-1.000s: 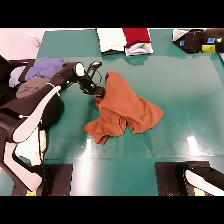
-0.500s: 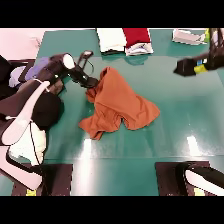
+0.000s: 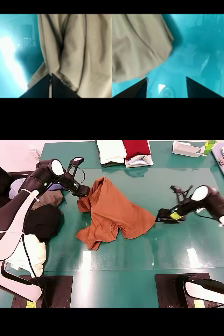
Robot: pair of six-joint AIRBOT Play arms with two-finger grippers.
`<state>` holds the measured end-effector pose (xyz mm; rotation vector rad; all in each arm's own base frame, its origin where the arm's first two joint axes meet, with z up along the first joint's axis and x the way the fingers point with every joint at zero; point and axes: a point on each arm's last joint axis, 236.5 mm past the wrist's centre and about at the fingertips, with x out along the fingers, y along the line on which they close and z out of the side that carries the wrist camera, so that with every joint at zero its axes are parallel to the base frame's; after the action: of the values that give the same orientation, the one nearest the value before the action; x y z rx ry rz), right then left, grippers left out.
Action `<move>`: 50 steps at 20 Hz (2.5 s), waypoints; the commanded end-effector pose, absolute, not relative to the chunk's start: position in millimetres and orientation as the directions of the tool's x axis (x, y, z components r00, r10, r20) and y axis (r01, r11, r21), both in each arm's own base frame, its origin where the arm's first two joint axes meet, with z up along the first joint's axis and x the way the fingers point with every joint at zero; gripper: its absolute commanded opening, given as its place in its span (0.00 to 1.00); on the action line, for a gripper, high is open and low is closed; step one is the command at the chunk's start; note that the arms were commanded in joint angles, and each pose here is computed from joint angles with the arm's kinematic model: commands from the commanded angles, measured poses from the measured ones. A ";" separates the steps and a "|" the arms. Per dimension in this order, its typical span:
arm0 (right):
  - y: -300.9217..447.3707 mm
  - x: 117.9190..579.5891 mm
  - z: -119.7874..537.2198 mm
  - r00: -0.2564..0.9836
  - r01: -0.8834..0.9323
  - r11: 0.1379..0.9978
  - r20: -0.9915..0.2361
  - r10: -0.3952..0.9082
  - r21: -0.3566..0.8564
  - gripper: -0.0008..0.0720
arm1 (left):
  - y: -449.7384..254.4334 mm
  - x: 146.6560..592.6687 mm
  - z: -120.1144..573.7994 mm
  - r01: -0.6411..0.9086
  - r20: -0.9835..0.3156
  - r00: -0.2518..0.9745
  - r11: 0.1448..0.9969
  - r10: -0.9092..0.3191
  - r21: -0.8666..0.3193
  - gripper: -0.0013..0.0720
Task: Fold the shirts.
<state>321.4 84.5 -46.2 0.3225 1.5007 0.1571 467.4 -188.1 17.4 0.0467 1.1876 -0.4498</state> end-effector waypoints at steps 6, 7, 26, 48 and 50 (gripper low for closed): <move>128.1 345.5 -86.4 0.042 0.049 0.949 -0.950 0.308 0.310 0.24 | -184.4 465.7 16.9 0.367 -0.908 0.290 0.911 -0.303 -0.187 0.05; 127.7 349.1 -84.6 0.052 0.040 0.951 -0.952 0.303 0.305 0.04 | -182.1 466.3 17.3 0.376 -0.910 0.294 0.910 -0.294 -0.173 0.05; 3.1 279.0 463.6 0.963 -0.020 0.998 -0.269 0.035 0.058 0.04 | -92.2 282.7 442.3 0.331 -0.138 0.938 0.939 -0.317 0.095 0.05; 49.4 505.7 89.5 0.469 -0.020 0.975 -0.859 0.205 0.221 0.41 | -143.4 475.0 7.1 0.374 -0.880 0.444 0.927 -0.166 0.014 0.75; 50.0 506.8 107.1 0.480 -0.033 0.975 -0.853 0.207 0.218 0.46 | -125.2 465.8 16.2 0.381 -0.909 0.406 0.921 -0.091 0.078 0.77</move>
<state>502.0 45.8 106.9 0.1896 1.0476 0.1360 473.6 -144.2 24.9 0.2133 1.0362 -0.3412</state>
